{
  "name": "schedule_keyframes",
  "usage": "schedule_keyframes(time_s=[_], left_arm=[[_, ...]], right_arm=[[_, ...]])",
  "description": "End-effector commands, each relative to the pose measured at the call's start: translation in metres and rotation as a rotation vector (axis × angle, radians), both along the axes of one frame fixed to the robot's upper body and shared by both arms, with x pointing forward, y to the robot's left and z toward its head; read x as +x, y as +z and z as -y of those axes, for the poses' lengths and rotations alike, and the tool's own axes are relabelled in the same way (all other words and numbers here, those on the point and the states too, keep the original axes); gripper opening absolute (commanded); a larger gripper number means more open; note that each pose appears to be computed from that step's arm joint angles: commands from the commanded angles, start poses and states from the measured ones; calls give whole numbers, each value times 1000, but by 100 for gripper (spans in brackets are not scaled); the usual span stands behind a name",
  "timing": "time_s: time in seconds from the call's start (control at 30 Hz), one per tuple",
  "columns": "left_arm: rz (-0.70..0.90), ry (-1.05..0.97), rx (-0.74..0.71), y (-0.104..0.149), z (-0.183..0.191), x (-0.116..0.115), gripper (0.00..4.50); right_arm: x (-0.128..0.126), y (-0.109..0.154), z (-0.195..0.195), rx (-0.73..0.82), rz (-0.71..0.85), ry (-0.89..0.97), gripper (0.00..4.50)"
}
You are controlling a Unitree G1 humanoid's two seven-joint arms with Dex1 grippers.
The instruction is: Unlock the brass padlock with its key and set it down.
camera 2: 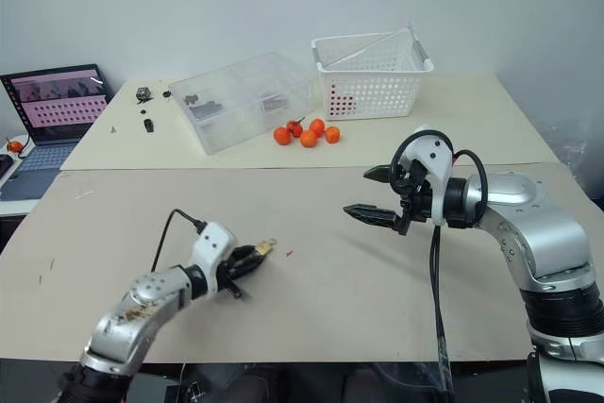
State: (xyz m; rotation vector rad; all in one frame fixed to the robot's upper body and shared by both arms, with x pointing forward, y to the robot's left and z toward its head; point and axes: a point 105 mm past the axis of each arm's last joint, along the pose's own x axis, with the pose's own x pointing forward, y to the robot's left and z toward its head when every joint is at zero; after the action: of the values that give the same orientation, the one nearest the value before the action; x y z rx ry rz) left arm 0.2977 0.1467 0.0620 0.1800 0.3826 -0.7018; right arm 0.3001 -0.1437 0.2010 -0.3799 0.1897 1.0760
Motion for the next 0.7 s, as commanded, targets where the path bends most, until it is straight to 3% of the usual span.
schedule_keyframes(time_s=[0.03, 0.13, 0.27, 0.47, 0.7], left_arm=[[-26, -82, -108, 36, -20, 17, 81], [-85, -250, -158, 61, -12, 21, 81], [-206, -466, -183, 78, 2, 10, 81], [-348, -745, -155, 86, 18, -10, 81], [-402, -901, -116, 92, 33, -9, 81]], right_arm=[[-1, 0, -3, -115, 77, 52, 450], [4, -6, -7, -159, 110, 77, 450], [4, -12, -20, -197, 163, 136, 450], [-3, -6, -38, -150, 241, 192, 450], [-16, -10, -42, -140, 259, 206, 450]])
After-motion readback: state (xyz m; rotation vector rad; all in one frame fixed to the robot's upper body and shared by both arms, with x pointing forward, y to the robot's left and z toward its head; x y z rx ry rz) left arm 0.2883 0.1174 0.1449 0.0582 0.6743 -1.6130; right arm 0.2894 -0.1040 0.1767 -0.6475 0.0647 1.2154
